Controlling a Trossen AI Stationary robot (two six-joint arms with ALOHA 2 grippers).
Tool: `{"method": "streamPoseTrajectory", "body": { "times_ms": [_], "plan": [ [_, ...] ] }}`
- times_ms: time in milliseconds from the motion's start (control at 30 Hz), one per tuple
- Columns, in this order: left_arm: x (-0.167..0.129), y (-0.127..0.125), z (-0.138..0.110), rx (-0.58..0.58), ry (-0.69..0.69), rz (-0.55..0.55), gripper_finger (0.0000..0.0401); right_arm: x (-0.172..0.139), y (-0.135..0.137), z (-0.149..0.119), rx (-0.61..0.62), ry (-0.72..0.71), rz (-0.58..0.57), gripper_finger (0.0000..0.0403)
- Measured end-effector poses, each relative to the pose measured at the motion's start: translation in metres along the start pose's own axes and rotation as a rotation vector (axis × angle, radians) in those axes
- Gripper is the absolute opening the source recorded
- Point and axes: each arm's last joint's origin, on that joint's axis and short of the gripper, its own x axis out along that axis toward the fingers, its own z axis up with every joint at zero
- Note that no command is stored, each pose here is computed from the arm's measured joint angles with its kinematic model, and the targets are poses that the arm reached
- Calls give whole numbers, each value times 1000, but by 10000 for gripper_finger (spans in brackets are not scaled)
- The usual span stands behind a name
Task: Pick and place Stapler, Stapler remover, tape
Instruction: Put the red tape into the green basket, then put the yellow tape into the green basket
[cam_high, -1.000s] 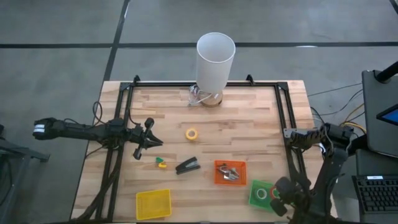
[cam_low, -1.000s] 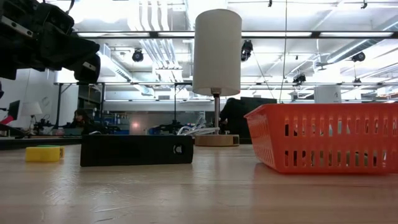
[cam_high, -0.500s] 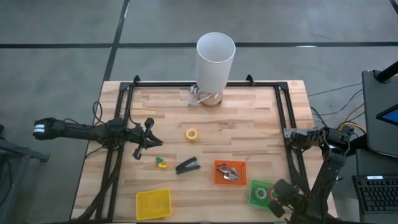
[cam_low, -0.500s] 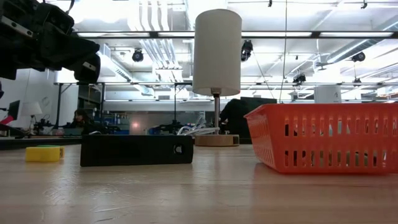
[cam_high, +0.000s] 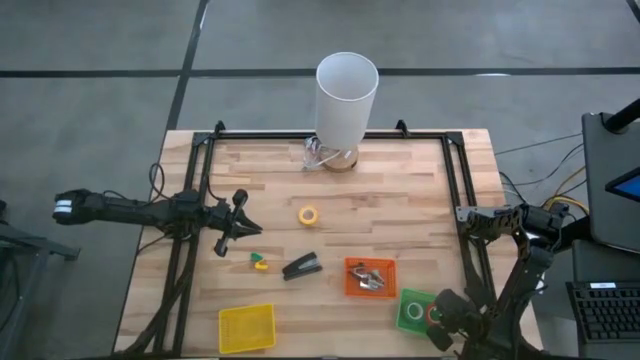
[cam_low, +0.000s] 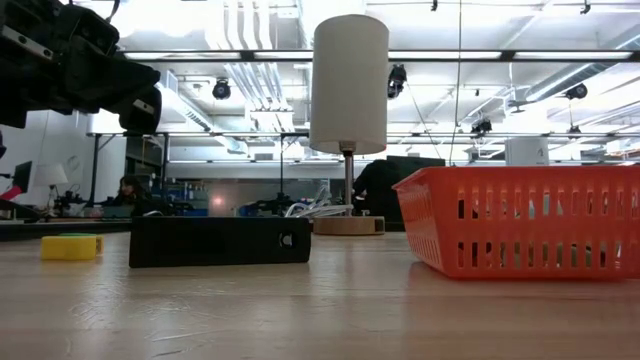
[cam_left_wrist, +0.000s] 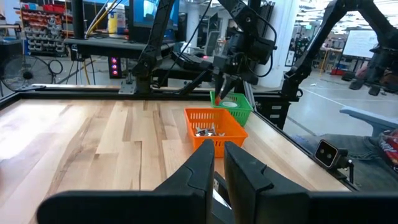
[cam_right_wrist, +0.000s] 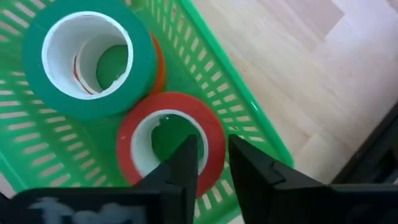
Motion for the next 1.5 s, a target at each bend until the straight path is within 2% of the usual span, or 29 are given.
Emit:
{"method": "streamPoseTrajectory", "body": {
  "times_ms": [233, 400, 733, 900, 1167, 1500],
  "plan": [
    [0, 0, 0, 0, 0, 1, 39, 0, 0, 0, -19, 33, -19, 144],
    [0, 0, 0, 0, 0, 0, 39, -3, -1, 4, -13, 38, -21, 160],
    [0, 0, 0, 0, 0, 0, 39, -9, -2, 15, 6, 44, -16, 147],
    [0, 0, 0, 0, 0, 0, 39, -15, -2, 28, 26, 0, 21, 135],
    [0, 0, 0, 0, 0, 0, 39, -18, 3, 49, -1, -94, 79, 121],
    [0, 0, 0, 0, 0, 0, 39, -10, 17, 80, -86, -169, 94, 118]
  ]
}}
